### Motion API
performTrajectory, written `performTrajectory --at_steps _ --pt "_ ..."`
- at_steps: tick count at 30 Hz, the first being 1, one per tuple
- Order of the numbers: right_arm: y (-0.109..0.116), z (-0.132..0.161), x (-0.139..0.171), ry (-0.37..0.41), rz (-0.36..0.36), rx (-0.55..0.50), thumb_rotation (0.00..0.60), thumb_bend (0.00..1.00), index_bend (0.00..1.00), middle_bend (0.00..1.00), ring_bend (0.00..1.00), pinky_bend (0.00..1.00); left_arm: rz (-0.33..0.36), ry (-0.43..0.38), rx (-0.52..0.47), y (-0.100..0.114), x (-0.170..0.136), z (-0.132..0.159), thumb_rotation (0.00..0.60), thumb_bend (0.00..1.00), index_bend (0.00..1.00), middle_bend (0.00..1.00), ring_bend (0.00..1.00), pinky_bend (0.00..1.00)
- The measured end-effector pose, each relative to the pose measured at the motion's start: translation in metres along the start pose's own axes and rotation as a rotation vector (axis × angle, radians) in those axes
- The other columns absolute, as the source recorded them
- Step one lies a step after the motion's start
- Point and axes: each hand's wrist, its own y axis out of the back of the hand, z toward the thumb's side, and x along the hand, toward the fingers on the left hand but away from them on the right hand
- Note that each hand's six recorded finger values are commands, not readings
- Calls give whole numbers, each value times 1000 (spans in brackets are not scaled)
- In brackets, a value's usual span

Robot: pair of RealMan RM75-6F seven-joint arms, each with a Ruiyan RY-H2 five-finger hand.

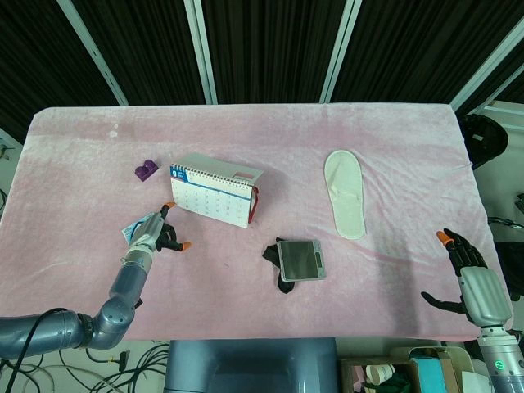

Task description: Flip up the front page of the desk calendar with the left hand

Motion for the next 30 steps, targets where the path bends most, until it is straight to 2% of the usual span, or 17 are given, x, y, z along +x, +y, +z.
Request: performTrajectory --at_steps 30 --pt "1 -1 1 0 -2 0 600 28 0 0 0 92 7 -2 4 1 0 1 600 204 0 707 612 710"
